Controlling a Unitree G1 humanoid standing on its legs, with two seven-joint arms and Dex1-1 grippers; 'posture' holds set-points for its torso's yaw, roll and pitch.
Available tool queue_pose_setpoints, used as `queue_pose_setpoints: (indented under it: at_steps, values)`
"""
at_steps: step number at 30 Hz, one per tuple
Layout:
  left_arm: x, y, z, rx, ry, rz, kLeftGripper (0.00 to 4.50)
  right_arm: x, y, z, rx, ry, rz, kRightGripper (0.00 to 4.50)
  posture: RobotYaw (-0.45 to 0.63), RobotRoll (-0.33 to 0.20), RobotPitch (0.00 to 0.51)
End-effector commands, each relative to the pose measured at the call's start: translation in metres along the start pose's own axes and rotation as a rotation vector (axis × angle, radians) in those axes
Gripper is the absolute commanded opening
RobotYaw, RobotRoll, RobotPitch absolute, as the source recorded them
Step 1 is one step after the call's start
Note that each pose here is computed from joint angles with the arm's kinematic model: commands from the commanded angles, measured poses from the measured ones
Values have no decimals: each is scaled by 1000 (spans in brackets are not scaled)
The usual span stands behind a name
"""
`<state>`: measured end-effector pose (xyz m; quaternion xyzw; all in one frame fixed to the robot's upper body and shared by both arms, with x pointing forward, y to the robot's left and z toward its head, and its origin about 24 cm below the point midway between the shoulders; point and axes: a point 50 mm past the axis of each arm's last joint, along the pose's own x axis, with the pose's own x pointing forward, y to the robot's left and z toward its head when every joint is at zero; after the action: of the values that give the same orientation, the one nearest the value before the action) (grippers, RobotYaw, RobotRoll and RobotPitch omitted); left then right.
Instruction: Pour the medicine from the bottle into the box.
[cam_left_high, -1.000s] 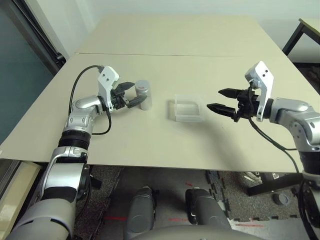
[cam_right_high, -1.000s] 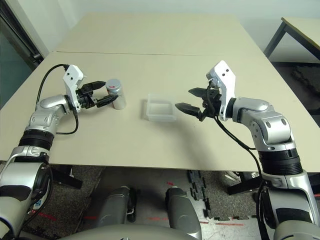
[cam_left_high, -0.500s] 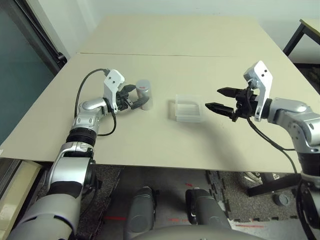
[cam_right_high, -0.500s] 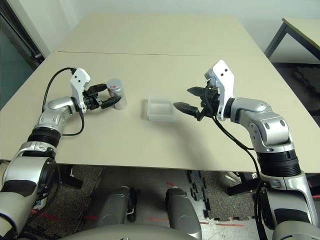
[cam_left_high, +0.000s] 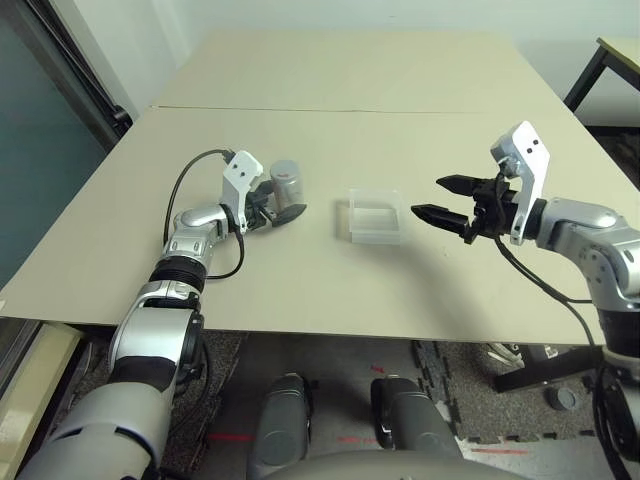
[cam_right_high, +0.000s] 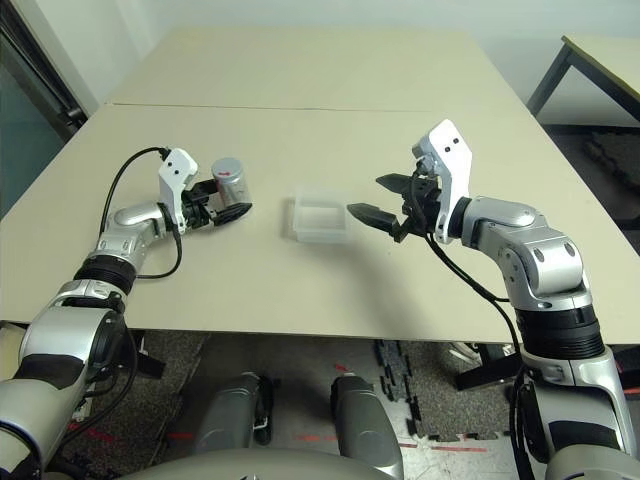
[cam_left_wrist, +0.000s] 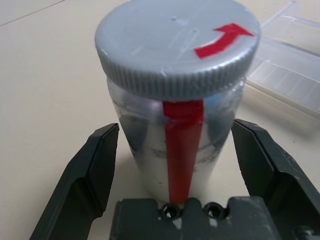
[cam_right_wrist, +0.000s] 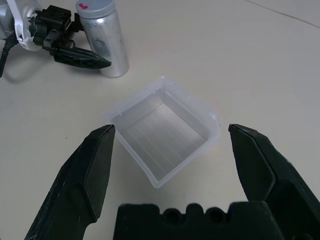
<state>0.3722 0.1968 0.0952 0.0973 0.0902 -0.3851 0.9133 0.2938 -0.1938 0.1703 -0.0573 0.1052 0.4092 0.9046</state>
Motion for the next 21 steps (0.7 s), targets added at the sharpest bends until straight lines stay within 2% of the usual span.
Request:
queue_pose_setpoints:
  at_steps: [1, 7, 10, 14, 18, 21]
  values:
    - [3, 0, 1, 9, 5, 12, 4452, -1, 3, 2, 0, -11, 2, 4500, -57, 0, 106]
    - [5, 0, 0, -1, 8, 25, 4452, 2, 4, 3, 4, -16, 5, 4500, -48, 0, 111]
    - [6, -1, -2, -13, 17, 22, 3816, 3, 4, 3, 4, -20, 8, 4500, -42, 0, 111]
    - [7, -1, -2, -34, 13, 26, 2492, 5, 3, 4, 5, -25, 9, 4500, -32, 0, 108]
    - [9, -2, 6, -27, -14, -1, 2499, 8, 0, 4, 7, -28, 6, 4500, -13, 0, 102]
    - [9, -2, 25, -12, -73, -49, 2499, 11, -2, 3, 12, -29, 8, 4500, 2, 0, 96]
